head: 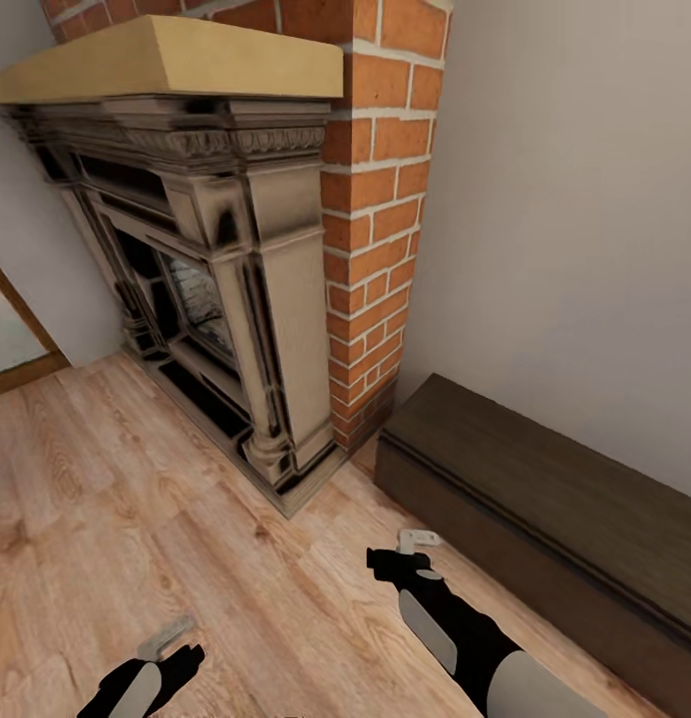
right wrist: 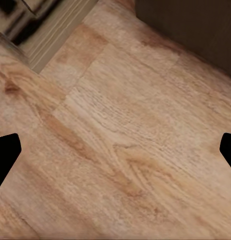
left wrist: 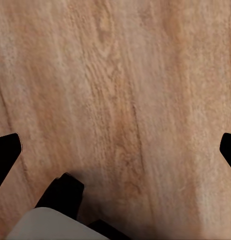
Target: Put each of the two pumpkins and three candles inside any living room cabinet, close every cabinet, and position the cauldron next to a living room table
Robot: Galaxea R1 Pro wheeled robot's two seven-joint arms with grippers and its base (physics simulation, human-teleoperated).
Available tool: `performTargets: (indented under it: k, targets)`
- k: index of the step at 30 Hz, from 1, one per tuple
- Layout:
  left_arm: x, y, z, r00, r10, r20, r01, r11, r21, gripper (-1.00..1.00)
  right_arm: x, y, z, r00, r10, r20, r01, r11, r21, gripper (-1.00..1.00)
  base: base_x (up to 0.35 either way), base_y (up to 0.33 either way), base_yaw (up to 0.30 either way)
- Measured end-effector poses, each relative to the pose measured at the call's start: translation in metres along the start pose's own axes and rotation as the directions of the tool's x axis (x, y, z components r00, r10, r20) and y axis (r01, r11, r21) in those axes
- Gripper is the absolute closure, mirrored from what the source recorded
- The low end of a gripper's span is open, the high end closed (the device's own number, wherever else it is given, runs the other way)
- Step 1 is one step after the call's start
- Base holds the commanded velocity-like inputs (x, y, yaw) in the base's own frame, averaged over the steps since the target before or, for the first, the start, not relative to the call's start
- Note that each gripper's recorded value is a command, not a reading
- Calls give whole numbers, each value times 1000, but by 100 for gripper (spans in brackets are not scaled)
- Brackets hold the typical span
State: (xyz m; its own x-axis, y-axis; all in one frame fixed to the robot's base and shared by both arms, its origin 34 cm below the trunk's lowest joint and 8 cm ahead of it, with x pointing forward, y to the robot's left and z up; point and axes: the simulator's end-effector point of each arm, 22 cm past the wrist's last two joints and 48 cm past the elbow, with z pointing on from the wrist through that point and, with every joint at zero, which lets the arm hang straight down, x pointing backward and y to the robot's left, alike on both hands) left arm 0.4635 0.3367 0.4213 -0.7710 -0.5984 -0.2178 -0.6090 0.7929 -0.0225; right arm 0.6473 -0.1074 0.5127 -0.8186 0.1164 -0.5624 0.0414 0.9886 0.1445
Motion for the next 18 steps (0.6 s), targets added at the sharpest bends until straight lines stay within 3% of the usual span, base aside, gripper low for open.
performTargets:
  k: [18]
  targets:
    - [-2, -2, 0, 1000, 0, 4, 0, 1000, 16, -100, 11, -11, 3, 1000, -7, -15, 7, 1000, 24, -100, -1, 0, 291]
